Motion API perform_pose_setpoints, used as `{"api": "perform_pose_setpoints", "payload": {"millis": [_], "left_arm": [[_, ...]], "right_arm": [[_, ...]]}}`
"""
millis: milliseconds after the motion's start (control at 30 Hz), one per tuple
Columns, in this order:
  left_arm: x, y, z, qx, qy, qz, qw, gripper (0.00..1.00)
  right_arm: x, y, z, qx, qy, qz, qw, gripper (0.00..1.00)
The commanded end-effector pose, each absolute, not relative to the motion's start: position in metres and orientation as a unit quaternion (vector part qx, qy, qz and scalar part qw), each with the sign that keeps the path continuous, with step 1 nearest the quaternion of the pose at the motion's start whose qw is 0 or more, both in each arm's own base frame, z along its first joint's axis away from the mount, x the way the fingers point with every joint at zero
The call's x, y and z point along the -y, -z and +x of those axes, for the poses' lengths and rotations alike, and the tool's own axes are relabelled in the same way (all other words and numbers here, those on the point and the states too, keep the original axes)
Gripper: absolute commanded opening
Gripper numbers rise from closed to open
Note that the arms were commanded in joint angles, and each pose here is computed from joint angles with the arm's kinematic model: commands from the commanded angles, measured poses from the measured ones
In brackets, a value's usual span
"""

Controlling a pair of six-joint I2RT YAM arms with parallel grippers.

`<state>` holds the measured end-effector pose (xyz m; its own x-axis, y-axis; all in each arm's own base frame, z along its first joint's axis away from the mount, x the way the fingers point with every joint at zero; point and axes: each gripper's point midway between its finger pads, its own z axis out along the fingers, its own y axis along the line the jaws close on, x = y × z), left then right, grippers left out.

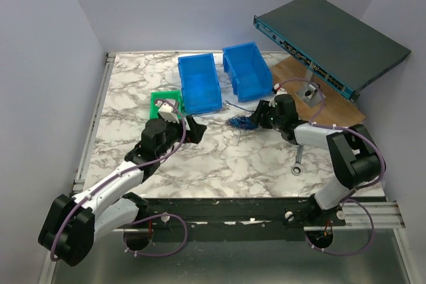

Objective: Untangle the cables
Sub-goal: Untie the cable.

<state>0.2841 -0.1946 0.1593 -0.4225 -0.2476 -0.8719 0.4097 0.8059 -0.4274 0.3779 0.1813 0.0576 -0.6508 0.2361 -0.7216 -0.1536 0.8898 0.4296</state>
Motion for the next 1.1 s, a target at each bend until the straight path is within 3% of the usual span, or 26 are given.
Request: {"api": "perform_pose_setpoints", "payload": {"millis": [0, 167, 200, 300, 367, 467, 533, 800, 1067], "left_arm": [[0.210, -0.164, 0.283, -0.765, 0.334, 0.093, 0.542, 0.99], [0.220, -0.151, 0.288, -0.779, 0.341, 0.097, 0.517, 0.99], [0.221, -0.149, 0.290, -0.783, 0.341, 0.095, 0.512, 0.98], [0.226, -0.142, 0.291, -0.790, 0.345, 0.097, 0.497, 0.99], [0.230, -0.137, 0.291, -0.794, 0.352, 0.099, 0.486, 0.99], [0.237, -0.133, 0.292, -0.801, 0.362, 0.103, 0.466, 0.99], [0.238, -0.129, 0.294, -0.807, 0.357, 0.101, 0.459, 0.98], [0.244, -0.118, 0.297, -0.825, 0.351, 0.102, 0.430, 0.92], [0.242, -0.116, 0.298, -0.829, 0.342, 0.100, 0.431, 0.92]], "right_arm": [[-0.199, -0.045, 0.370, -0.885, -0.265, -0.012, 0.382, 0.48], [-0.220, -0.041, 0.354, -0.886, -0.296, -0.055, 0.351, 0.09], [-0.227, -0.043, 0.348, -0.883, -0.310, -0.064, 0.346, 0.05], [-0.245, -0.057, 0.324, -0.866, -0.359, -0.088, 0.336, 0.03], [-0.250, -0.061, 0.309, -0.861, -0.378, -0.094, 0.326, 0.10], [-0.244, -0.062, 0.296, -0.864, -0.378, -0.093, 0.320, 0.55], [-0.235, -0.067, 0.297, -0.867, -0.358, -0.085, 0.335, 0.66], [-0.237, -0.082, 0.317, -0.863, -0.341, -0.094, 0.361, 0.65], [-0.265, -0.064, 0.332, -0.868, -0.373, -0.113, 0.308, 0.48]]}}
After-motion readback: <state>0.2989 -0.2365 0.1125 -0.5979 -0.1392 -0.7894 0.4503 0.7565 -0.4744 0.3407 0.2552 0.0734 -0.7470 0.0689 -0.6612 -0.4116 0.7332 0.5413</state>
